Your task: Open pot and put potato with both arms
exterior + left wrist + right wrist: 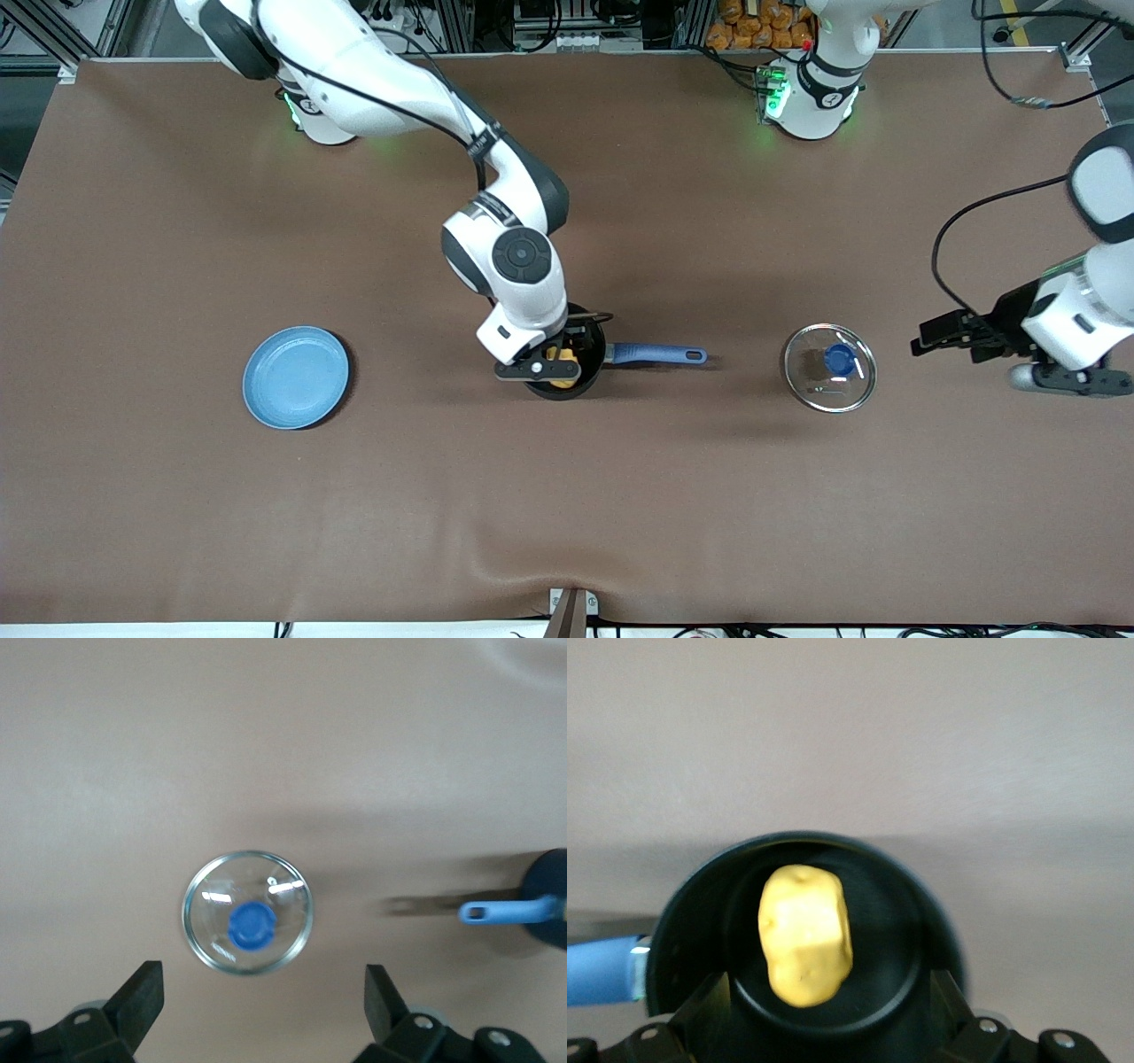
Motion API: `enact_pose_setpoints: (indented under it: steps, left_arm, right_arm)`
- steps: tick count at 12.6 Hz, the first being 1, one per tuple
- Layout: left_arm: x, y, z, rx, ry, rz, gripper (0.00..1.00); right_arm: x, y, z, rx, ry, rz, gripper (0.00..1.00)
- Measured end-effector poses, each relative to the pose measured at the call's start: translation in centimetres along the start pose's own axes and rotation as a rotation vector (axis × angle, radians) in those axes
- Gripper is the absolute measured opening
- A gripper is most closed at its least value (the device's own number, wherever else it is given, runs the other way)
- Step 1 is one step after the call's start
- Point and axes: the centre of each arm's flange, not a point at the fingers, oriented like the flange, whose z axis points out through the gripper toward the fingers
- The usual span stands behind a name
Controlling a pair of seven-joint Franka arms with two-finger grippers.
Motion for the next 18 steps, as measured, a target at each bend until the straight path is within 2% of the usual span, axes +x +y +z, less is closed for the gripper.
enact_pose_setpoints:
  steps: [2,4,7,14,18]
  left_arm:
    - [-0.7,0.3,-5.2,0.014,0.034,-0.026,1.00]
    - [-2.6,0.3,-10.1,0.021,0.072,-0.032,1.00]
    - [-4.4,1.3,-13.3,0.042,0.103,-0.016,1.00]
    - [-5.6,2.8,-15.3,0.191,0.130,0.037,1.00]
    - [-6.4,5.0,-16.3,0.203,0.148,0.074,1.00]
  right_arm:
    - [2.4,4.3,-6.8,-0.021,0.010,0.067,1.00]
    - [5.0,11.8,-13.3,-0.064,-0.009,0.125,1.00]
    - [7.0,22.3,-20.1,-0.094,-0.032,0.088,1.00]
    - [5.3,37.5,-27.5,-0.109,-0.008,0.028,1.00]
    - [4.9,42.9,-28.6,-0.085,-0.017,0.000,1.00]
